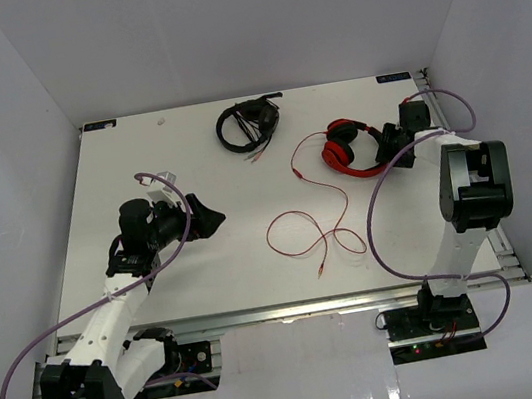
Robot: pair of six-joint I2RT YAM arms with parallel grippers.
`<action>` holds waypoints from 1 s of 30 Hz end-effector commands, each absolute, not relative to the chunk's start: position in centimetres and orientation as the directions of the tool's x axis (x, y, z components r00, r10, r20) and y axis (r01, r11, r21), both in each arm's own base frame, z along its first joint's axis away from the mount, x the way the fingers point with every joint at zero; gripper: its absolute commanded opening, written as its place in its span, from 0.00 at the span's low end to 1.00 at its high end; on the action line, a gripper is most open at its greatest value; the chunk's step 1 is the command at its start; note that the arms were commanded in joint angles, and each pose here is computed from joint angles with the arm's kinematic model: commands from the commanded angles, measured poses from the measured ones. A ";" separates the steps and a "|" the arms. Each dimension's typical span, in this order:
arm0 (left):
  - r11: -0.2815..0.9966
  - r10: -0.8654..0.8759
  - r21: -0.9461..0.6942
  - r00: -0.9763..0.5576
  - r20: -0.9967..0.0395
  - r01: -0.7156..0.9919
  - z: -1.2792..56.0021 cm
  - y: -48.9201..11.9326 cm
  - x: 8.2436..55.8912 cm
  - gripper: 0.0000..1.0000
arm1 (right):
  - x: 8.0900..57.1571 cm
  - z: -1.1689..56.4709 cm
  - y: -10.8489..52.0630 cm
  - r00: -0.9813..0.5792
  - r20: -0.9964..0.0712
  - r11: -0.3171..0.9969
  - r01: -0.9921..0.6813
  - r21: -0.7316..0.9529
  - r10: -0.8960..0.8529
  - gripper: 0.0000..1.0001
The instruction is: Wrap the headphones
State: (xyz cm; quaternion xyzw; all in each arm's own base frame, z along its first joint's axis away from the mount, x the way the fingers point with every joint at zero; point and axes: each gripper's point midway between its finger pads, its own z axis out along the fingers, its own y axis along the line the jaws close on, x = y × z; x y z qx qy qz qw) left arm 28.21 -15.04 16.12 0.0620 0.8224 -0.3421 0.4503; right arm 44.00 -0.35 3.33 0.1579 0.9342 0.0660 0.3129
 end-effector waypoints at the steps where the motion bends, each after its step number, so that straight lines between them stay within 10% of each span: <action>1: 0.751 -0.202 -0.486 -0.545 -0.813 0.446 18.1 -15.2 28.4 0.98 | 46.6 4.1 -0.7 -0.714 -0.600 0.932 0.268 0.243 0.361 0.49; 14: 0.708 -0.192 -0.494 -0.536 -0.822 0.505 18.7 -16.2 27.6 0.98 | 43.6 2.4 0.9 -0.761 -0.572 0.944 0.165 0.287 0.306 0.17; 30: 0.429 -0.145 -0.478 -0.463 -0.874 0.767 22.3 -26.5 15.3 0.96 | 28.2 20.1 9.4 -0.397 -0.910 0.750 -0.636 0.181 -0.117 0.08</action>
